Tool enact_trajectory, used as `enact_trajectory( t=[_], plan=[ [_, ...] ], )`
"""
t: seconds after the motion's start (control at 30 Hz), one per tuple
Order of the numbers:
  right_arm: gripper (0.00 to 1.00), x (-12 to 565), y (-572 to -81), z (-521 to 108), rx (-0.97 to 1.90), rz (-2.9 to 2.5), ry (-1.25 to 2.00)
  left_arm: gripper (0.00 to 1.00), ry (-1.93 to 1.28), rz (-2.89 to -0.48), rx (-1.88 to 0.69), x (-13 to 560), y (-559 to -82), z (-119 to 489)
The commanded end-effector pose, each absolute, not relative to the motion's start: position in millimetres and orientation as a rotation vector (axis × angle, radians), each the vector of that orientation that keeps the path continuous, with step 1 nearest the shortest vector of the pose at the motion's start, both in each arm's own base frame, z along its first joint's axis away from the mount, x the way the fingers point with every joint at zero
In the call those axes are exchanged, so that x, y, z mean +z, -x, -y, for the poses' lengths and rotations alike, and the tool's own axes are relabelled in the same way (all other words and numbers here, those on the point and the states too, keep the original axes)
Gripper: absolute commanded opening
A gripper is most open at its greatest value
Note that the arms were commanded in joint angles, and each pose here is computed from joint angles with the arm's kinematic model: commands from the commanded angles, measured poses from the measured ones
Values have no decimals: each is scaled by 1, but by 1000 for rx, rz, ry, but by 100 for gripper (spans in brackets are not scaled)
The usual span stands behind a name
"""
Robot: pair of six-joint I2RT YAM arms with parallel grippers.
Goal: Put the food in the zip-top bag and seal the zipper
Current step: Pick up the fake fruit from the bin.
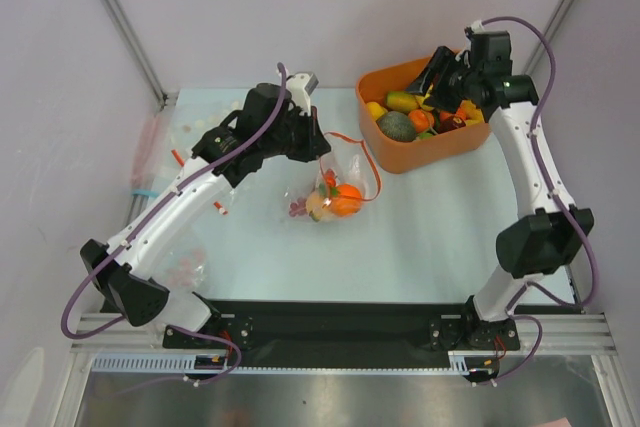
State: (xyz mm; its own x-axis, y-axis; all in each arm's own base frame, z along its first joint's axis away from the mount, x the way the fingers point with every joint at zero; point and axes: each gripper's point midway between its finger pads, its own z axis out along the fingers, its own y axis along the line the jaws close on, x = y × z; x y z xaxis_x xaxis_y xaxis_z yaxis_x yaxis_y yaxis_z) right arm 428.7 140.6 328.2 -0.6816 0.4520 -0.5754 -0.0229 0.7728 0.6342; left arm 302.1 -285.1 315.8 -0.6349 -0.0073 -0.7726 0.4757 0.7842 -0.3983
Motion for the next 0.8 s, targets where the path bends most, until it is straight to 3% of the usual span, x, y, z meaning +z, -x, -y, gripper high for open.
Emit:
enact_trajectory(
  t=[0.0, 0.2, 0.27, 0.33, 0.4, 0.77],
  plan=[
    [64, 328, -471, -109, 579, -2140, -257, 0, -338, -2100, -773, 335, -307, 286],
    [65, 293, -531, -81, 371, -2146, -265, 0, -333, -2100, -749, 334, -310, 283],
    [72, 278, -551, -74, 307, -2156, -254, 0, -332, -2098, -746, 334, -311, 283],
    [87, 273, -562, -68, 256, -2144, -249, 0, -331, -2103, -734, 331, -313, 282],
    [91, 261, -574, -65, 226, -2142, -220, 0, -329, -2106, -723, 329, -314, 282],
    [86, 220, -633, -51, 54, -2042, -136, 0, -331, -2102, -692, 325, -323, 283]
  ],
)
